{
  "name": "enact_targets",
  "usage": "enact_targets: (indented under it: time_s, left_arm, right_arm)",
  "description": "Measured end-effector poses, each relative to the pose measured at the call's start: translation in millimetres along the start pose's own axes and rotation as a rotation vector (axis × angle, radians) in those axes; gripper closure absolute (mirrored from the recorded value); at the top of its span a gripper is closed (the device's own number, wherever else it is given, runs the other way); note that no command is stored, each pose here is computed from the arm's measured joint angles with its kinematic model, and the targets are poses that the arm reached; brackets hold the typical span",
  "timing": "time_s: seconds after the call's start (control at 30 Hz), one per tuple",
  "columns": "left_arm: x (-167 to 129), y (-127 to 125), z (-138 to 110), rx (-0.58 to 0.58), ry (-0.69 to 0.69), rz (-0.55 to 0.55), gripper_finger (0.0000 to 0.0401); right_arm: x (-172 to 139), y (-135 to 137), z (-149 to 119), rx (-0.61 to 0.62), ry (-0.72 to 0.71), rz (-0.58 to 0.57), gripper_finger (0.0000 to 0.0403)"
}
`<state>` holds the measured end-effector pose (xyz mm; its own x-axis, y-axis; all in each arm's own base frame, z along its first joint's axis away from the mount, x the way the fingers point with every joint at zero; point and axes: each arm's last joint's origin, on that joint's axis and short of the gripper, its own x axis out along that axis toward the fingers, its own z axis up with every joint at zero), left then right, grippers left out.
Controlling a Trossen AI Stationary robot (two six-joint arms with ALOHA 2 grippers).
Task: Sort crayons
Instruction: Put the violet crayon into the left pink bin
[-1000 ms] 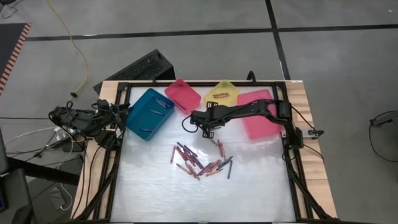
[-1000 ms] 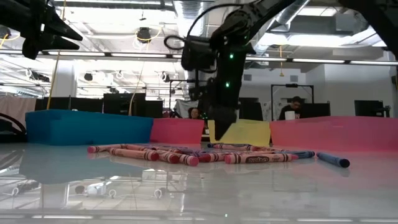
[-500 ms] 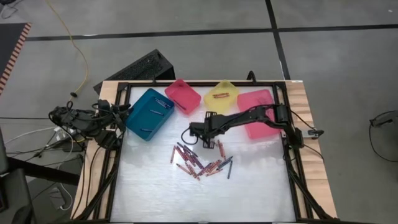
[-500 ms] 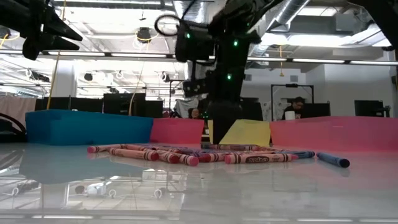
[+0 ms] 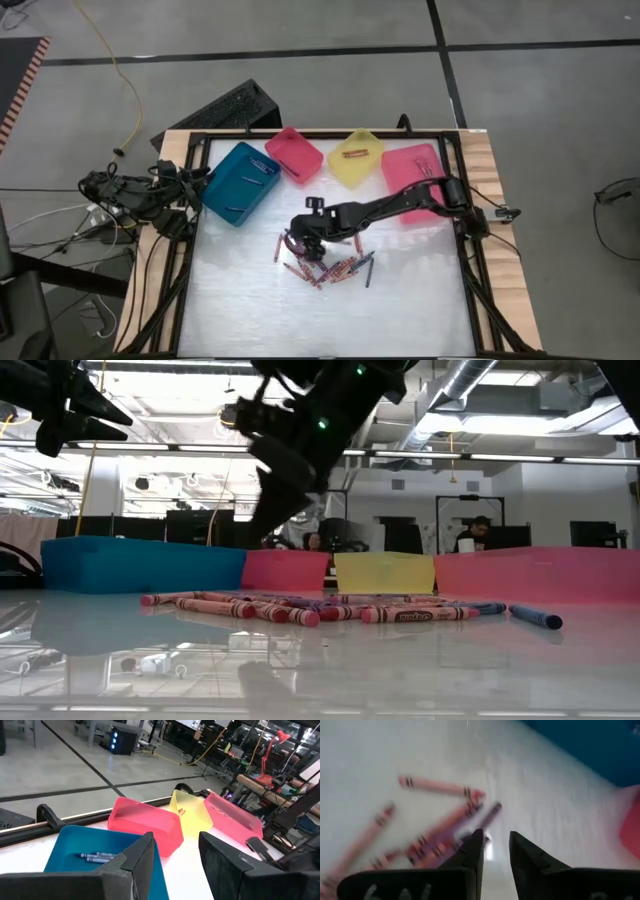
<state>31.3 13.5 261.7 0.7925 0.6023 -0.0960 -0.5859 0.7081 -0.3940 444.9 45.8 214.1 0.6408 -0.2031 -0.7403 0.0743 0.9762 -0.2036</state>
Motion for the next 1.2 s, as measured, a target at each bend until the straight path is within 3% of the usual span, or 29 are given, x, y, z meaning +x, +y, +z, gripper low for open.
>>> enact_targets:
  time_s: [0.17, 0.4, 0.63, 1.2]
  left_arm:
    - [0, 0, 0, -0.005, 0.000, 0.000, 0.0256]
    - [0, 0, 0, -0.060, 0.000, 0.000, 0.0256]
    - [0, -1, -1, -0.072, 0.023, -0.032, 0.0256]
    - [0, 0, -2, -0.050, 0.036, -0.029, 0.0256]
  right_arm:
    - [1, 11, 3, 0.103, -0.044, 0.007, 0.0313]
    - [2, 25, -4, 0.129, -0.083, -0.114, 0.0313]
    - [15, 28, -16, 0.177, -0.213, -0.104, 0.0313]
    - [29, 13, -31, 0.219, -0.282, -0.120, 0.0313]
